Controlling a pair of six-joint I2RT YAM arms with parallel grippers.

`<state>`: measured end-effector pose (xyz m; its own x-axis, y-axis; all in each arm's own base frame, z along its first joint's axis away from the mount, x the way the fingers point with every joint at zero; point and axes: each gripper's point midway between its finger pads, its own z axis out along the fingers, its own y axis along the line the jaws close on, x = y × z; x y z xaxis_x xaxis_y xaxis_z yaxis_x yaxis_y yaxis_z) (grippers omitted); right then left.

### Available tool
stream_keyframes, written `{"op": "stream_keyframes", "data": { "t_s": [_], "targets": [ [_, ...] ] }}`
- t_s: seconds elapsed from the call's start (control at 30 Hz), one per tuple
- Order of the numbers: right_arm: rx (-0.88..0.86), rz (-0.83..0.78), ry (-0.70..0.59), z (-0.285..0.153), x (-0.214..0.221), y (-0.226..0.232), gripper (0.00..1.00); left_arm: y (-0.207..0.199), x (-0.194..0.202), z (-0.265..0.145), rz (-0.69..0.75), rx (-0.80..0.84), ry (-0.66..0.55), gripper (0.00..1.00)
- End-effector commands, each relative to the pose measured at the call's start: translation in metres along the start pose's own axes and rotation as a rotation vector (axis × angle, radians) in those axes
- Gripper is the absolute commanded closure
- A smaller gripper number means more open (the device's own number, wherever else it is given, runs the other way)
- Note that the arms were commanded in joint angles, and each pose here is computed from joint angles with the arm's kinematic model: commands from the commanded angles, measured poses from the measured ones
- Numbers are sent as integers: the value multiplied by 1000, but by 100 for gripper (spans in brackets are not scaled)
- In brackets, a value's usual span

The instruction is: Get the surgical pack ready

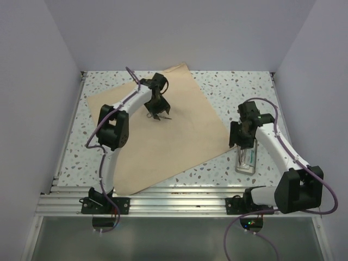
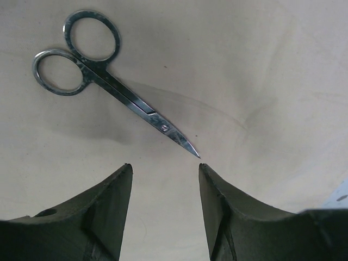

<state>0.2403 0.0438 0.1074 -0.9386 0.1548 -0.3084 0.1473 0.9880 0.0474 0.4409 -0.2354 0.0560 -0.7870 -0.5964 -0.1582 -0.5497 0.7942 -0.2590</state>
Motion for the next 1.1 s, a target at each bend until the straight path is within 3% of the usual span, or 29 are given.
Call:
{"op": "stream_keyframes", "data": {
  "t_s": [0.0, 0.57, 1.07],
  "targets": [
    [-53, -5, -12, -7, 8, 7, 46, 5, -19, -1, -48, -50, -78, 44],
    [-68, -10, -39, -10, 12, 7, 45, 10, -39, 28, -54, -143, -131, 48],
    [-99, -15, -28, -5, 13, 13, 45, 38, -36, 44, 37, -258, -124, 66]
  ]
}}
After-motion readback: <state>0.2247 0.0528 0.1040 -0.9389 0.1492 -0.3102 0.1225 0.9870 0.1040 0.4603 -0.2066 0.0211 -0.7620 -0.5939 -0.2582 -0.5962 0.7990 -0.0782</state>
